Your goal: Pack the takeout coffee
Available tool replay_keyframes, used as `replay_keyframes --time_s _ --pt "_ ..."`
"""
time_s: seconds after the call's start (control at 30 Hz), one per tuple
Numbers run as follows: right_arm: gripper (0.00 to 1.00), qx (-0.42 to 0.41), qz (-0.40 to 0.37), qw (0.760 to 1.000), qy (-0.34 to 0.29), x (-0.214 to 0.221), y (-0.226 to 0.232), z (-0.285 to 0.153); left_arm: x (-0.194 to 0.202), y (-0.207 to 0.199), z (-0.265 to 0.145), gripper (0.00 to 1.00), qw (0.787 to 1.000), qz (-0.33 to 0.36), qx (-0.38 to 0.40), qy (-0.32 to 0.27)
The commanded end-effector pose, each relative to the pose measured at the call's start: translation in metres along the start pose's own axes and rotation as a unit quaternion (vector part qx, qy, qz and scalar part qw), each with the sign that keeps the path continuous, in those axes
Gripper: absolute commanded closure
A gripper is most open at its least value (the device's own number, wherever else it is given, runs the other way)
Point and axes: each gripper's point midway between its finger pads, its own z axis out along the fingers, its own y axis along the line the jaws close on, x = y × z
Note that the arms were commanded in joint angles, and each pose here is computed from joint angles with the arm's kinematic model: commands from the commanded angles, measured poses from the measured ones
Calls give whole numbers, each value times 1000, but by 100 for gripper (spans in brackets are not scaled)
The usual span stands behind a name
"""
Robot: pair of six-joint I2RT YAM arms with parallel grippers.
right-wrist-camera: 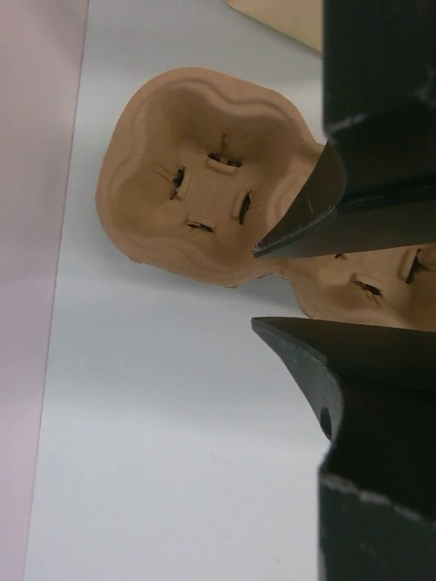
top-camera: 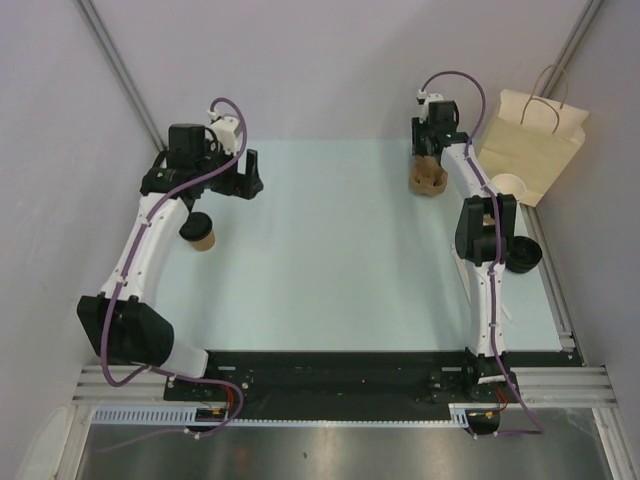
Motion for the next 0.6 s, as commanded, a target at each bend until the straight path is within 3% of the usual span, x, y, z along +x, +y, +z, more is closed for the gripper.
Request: replay_keyframes --time_s 0.0,0.57 --pt "64 7 -19 999 -41 -24 -2 5 -17 3 1 9 1000 1 -6 -21" --pt "67 17 -24 1000 -3 10 -19 21 -12 5 8 9 1000 -5 -7 -11"
